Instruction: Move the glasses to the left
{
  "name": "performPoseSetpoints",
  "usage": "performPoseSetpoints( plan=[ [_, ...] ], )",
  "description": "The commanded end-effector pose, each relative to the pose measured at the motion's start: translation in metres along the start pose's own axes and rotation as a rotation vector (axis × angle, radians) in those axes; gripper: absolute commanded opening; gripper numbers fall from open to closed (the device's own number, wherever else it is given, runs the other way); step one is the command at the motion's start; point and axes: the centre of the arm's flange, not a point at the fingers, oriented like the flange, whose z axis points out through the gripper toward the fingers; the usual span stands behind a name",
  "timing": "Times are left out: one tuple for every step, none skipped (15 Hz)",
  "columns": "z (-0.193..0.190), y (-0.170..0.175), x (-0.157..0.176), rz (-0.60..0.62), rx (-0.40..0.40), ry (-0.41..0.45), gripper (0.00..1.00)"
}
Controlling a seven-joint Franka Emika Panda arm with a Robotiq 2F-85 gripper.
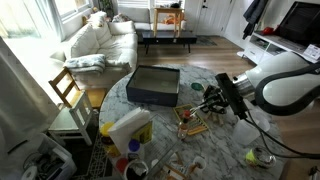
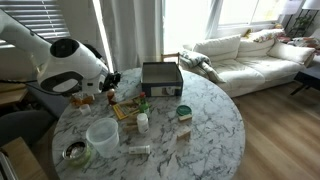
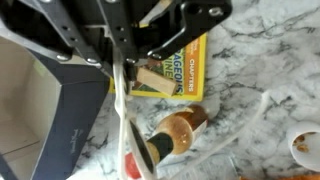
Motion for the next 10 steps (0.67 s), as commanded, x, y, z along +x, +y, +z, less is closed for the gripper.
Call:
performPoseSetpoints(
  plan=[
    [-0.034,-0.007,-0.033,-0.060,0.120,-0.057,0.03],
    [-0.037,-0.011,-0.045,-0.097,0.157,-0.072,0.03],
    [-0.017,-0.014,-0.031,-0.059,0.109,-0.039,0.03],
    [-0.019,-0.016,-0.038,-0.069,0.120,-0.047,0.11],
    [-0.018,-0.015,-0.038,-0.070,0.119,-0.046,0.11],
    [-0.018,-0.015,-0.037,-0.067,0.118,-0.044,0.11],
    [-0.018,-0.015,-0.035,-0.064,0.118,-0.042,0.11],
    [-0.018,-0.015,-0.034,-0.062,0.118,-0.041,0.11],
    [-0.018,-0.015,-0.034,-0.061,0.118,-0.040,0.03],
    [-0.017,-0.016,-0.041,-0.082,0.136,-0.064,0.03]
  ],
)
